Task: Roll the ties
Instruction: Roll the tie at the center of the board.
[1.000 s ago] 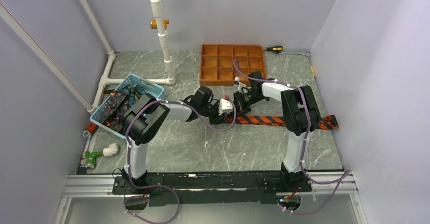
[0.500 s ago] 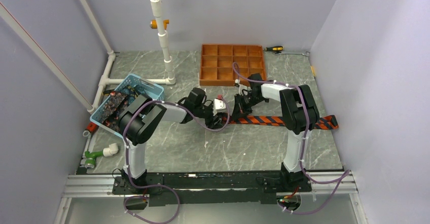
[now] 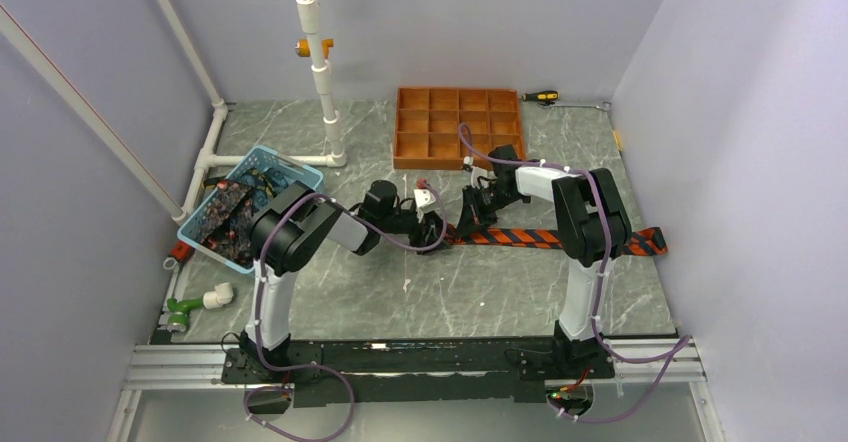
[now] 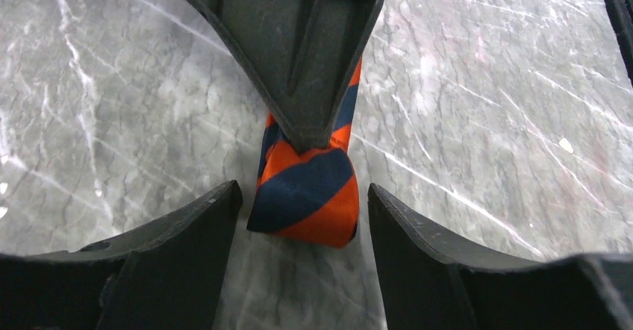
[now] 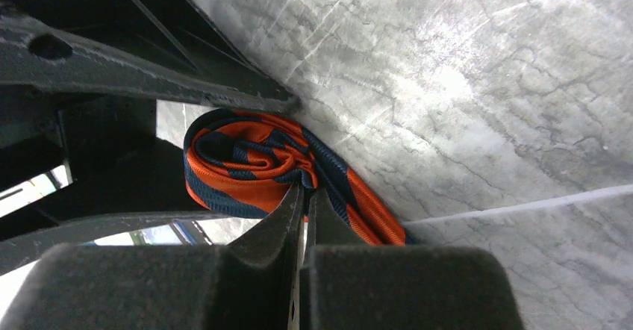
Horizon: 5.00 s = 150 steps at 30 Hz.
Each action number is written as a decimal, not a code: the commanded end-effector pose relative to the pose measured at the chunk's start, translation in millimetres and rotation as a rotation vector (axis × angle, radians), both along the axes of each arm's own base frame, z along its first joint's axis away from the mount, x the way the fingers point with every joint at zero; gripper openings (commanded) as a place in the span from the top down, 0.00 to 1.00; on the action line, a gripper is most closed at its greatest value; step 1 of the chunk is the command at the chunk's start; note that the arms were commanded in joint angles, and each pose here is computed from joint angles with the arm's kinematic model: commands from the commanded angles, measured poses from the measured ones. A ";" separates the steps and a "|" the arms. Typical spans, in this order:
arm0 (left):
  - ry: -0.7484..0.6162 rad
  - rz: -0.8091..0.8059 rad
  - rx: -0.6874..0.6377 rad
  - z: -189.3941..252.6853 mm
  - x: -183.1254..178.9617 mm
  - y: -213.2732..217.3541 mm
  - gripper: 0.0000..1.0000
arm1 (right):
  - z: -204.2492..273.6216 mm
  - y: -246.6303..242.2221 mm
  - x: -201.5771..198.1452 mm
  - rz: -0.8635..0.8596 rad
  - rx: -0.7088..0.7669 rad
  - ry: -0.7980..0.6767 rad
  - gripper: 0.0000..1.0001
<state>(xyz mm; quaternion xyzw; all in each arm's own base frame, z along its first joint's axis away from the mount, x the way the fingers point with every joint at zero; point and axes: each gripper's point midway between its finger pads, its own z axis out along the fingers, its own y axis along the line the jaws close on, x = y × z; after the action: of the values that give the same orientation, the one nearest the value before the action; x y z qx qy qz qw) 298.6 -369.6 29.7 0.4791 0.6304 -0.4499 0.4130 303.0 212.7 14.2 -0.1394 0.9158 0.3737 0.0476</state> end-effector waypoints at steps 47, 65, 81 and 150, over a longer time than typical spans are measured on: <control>0.013 -0.089 0.407 -56.3 -22.9 11.8 0.57 | -14.7 -33.1 1.6 -0.103 -0.081 0.082 1.00; -0.160 -0.144 0.038 -3.3 -2.8 -48.7 0.32 | -45.0 -58.9 -6.3 -0.083 -0.155 0.171 1.00; -0.076 -0.108 0.413 -53.8 -25.5 9.6 0.71 | 47.0 -37.6 -4.8 -0.038 0.082 0.008 0.49; -0.055 -0.075 0.234 -70.5 -39.3 -3.9 0.83 | -47.6 -35.5 -29.0 0.016 -0.300 0.050 0.94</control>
<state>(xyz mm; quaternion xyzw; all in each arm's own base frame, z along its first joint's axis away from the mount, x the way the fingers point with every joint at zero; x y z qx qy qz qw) 284.6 -416.2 23.6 0.5024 0.5706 -0.4586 0.4601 291.2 190.9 13.2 -0.1126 0.9435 0.3093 0.0393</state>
